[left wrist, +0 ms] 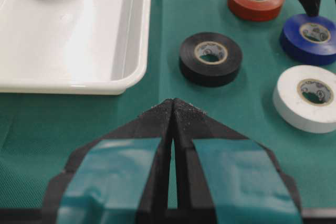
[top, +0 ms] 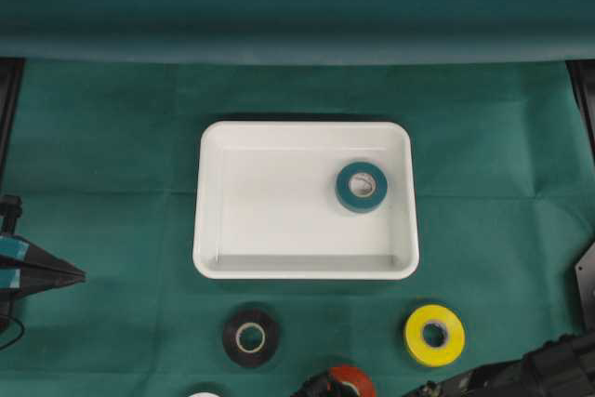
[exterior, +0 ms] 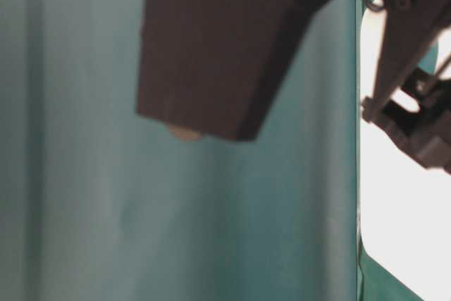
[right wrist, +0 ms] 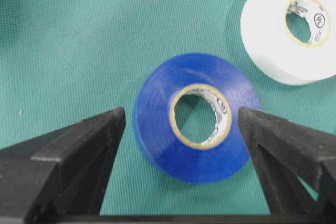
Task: Put the tape into the white case with the right arm.
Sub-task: 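Reach the right gripper to the blue tape roll and grasp it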
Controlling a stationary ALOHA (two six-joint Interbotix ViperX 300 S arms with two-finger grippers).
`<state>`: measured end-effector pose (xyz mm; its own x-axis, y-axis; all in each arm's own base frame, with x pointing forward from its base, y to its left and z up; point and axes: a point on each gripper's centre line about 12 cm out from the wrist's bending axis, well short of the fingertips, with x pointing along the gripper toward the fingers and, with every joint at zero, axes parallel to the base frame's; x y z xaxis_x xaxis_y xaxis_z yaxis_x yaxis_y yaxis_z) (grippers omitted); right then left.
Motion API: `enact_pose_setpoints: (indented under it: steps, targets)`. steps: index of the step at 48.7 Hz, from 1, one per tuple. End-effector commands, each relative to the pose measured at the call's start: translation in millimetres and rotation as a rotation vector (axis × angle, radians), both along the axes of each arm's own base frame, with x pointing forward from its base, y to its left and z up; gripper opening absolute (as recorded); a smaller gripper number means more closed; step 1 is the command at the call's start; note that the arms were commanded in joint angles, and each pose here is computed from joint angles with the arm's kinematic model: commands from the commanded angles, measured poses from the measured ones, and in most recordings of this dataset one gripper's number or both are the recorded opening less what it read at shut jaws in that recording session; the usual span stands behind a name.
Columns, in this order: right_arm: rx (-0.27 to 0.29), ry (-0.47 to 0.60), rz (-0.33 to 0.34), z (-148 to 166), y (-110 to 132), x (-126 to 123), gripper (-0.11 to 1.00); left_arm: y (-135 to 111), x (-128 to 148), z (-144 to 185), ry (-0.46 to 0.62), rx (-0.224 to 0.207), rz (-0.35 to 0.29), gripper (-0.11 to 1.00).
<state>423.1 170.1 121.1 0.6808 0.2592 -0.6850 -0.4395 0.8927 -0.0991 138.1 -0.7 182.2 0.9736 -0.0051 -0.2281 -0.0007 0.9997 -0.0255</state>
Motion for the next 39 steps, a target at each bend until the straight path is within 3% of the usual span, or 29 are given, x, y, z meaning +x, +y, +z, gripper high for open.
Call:
enact_pose_setpoints:
  steps: [1,22,39]
  targets:
    - [0.016,-0.038,0.005,15,5,6,0.71,0,2,4,-0.009,-0.003,-0.001,0.0]
    - [0.0,0.002,0.017,-7,12,7,0.71,0,1,4,-0.008,-0.003,-0.001,0.0]
    - [-0.005,0.015,0.016,-15,12,9,0.61,0,1,3,-0.006,-0.003,-0.001,0.0]
